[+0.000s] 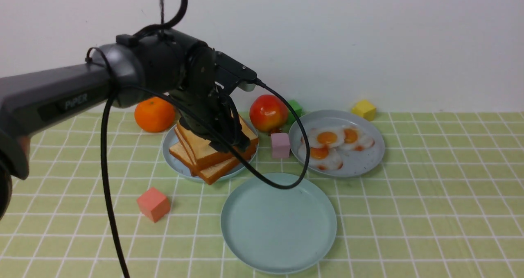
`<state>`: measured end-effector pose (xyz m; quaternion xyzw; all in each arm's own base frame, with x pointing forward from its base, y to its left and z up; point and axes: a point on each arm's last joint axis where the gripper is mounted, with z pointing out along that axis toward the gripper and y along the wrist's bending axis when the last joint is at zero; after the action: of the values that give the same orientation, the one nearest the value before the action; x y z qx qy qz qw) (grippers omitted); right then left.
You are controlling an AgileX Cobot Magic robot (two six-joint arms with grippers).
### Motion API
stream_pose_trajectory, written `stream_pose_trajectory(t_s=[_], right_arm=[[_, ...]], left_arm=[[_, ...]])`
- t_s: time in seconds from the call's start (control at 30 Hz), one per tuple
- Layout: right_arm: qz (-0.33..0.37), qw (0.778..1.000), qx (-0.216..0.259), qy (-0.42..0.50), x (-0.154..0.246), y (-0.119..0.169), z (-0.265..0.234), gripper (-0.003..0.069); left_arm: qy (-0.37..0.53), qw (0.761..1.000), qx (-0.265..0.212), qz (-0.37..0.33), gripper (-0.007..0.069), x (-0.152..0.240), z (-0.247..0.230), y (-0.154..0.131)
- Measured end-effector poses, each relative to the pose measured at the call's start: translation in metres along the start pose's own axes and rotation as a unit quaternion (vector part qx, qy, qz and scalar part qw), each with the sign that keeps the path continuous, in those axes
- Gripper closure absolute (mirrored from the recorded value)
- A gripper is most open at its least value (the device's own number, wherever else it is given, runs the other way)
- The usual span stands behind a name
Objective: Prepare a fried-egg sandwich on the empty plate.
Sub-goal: Use the left arm to grab a slice of bread
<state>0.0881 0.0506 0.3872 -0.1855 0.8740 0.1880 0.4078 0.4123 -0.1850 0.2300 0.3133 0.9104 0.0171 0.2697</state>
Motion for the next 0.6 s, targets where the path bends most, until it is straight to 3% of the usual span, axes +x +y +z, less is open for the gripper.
stream_pose_trajectory(t_s=[0.6], right_arm=[[-0.013, 1.0, 0.0, -0.002, 0.0, 0.0, 0.0, 0.0631]], left_arm=[[-0.001, 0.997, -0.015, 0.074, 0.0201, 0.002, 0.026, -0.001]])
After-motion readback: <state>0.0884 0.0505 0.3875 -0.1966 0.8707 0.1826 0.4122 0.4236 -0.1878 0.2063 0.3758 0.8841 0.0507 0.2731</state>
